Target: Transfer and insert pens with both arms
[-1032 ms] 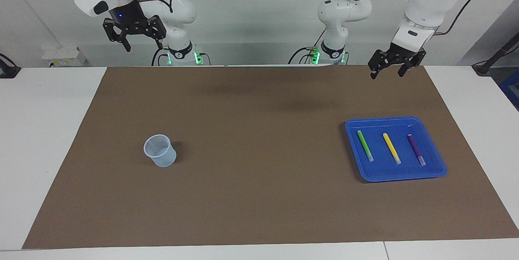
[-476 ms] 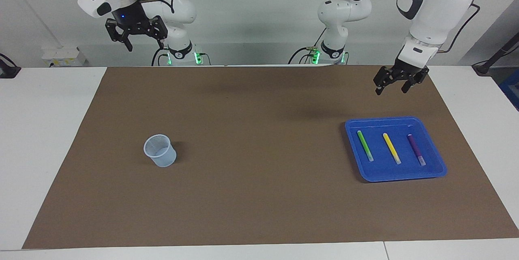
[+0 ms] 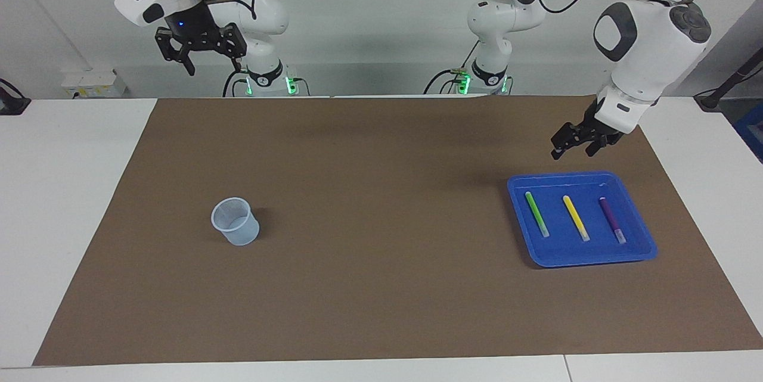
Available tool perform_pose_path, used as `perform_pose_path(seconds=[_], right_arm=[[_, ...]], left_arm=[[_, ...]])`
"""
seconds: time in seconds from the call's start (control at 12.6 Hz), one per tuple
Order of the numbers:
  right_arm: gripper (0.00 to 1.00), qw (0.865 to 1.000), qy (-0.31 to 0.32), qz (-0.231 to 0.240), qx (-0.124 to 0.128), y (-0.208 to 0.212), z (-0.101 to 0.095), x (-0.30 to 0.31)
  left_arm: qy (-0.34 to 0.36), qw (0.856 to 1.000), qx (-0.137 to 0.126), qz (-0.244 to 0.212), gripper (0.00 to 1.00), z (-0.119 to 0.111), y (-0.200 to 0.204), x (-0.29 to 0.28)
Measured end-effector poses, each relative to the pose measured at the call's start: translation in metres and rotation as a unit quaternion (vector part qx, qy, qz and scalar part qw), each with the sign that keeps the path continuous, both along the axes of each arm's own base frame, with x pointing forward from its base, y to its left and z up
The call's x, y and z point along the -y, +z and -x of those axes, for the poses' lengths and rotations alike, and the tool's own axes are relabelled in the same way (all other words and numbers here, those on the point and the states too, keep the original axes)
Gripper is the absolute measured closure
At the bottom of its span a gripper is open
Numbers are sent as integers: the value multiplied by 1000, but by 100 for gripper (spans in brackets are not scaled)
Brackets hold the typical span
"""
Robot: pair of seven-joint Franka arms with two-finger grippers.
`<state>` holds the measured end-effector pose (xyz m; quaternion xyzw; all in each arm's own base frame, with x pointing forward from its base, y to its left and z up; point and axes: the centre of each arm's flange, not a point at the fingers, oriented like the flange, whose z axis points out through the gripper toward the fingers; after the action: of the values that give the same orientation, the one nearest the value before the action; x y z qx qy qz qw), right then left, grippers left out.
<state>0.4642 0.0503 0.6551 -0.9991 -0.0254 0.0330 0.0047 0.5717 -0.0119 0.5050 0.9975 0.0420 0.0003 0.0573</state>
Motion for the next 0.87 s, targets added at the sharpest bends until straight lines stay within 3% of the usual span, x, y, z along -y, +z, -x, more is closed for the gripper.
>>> perform_pose_path(seconds=[0.48,0.64,0.87], right_arm=[[0,1000,3,0,0,0,0,-3],[0,1000,19,-1,0,0,0,-3],[0,1000,29,-2,1,0,0,0]], left_arm=[[1,1000,-10,3,4,-39,-69,-2],[1,1000,7,-5,3,-52,-91,-4],[5,1000,10,-6,6,-55,-113,-2]])
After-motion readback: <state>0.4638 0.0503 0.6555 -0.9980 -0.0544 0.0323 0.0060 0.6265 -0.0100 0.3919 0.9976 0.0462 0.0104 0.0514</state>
